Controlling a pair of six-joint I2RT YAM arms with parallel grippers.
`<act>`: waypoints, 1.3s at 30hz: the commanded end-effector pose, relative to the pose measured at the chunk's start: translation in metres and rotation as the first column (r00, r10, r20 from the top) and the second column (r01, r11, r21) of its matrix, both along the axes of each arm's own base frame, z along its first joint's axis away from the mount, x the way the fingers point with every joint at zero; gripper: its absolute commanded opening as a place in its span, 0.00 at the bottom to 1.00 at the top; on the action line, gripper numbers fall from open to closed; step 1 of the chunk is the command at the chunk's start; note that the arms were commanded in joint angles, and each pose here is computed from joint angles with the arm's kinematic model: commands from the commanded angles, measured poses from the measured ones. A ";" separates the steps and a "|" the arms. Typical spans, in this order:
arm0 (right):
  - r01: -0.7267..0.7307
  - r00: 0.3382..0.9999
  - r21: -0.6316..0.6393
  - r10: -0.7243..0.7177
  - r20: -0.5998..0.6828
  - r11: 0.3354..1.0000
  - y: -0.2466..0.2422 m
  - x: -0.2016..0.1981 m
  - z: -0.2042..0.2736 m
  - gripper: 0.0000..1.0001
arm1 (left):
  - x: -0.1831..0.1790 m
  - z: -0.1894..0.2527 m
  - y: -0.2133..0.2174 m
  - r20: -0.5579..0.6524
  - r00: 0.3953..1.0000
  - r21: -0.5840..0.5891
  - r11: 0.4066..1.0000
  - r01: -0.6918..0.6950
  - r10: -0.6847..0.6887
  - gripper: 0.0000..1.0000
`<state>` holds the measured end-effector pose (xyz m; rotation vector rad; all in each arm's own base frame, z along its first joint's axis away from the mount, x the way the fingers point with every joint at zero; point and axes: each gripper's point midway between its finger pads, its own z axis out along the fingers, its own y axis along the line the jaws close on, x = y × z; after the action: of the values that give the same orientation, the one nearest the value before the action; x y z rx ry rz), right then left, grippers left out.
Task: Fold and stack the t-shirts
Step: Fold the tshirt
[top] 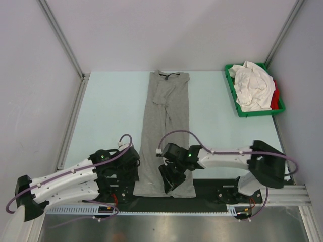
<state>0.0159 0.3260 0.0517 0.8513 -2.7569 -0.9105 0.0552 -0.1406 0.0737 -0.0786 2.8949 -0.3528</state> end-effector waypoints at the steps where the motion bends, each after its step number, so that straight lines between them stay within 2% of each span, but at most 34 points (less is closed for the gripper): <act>1: 0.072 0.995 0.065 -0.076 0.067 0.995 -0.016 0.014 0.045 0.47 | -0.014 -0.016 -0.009 -0.088 0.995 -0.040 0.998 0.048 -0.051 0.51; 2: 0.096 0.994 0.031 -0.097 0.058 0.995 -0.030 0.013 0.041 0.48 | -0.017 -0.020 -0.011 -0.104 0.993 -0.055 0.997 0.053 -0.058 0.51; 4: 0.162 0.984 0.067 -0.166 0.058 0.985 -0.045 0.020 0.050 0.51 | -0.020 -0.031 -0.015 -0.126 0.990 -0.078 0.996 0.047 -0.057 0.51; 6: 0.212 0.977 0.037 -0.213 0.026 0.977 -0.069 0.017 0.033 0.52 | -0.022 -0.037 -0.016 -0.146 0.988 -0.091 0.995 0.032 -0.045 0.51; 8: 0.267 0.964 0.089 -0.266 -0.029 0.960 -0.076 0.019 0.035 0.53 | -0.020 -0.042 -0.020 -0.146 0.989 -0.122 0.992 0.020 -0.038 0.51; 9: 0.287 0.957 0.059 -0.284 -0.053 0.956 -0.087 0.014 0.021 0.53 | -0.019 -0.042 -0.021 -0.138 0.990 -0.137 0.990 0.016 -0.035 0.52; 13: 0.356 0.934 0.069 -0.351 -0.072 0.932 -0.108 0.015 0.007 0.56 | -0.015 -0.047 -0.033 -0.129 0.991 -0.215 0.977 0.003 -0.031 0.59; 22: 0.443 0.894 0.084 -0.432 -0.121 0.893 -0.131 0.020 -0.007 0.56 | -0.024 -0.061 -0.039 -0.170 0.985 -0.300 0.953 -0.028 -0.025 0.58; 34: 0.449 0.887 0.089 -0.432 -0.164 0.889 -0.125 0.021 -0.020 0.54 | -0.039 -0.077 -0.021 -0.240 0.971 -0.235 0.970 -0.059 0.002 0.48; 39: 0.437 0.892 0.079 -0.420 -0.166 0.896 -0.127 0.017 -0.022 0.54 | -0.037 -0.074 -0.012 -0.225 0.974 -0.174 0.984 -0.047 0.007 0.51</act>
<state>0.0339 0.1977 0.0298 0.1284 -2.8349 -1.1338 0.0246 -0.1860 0.0196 -0.1740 3.0004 -0.9019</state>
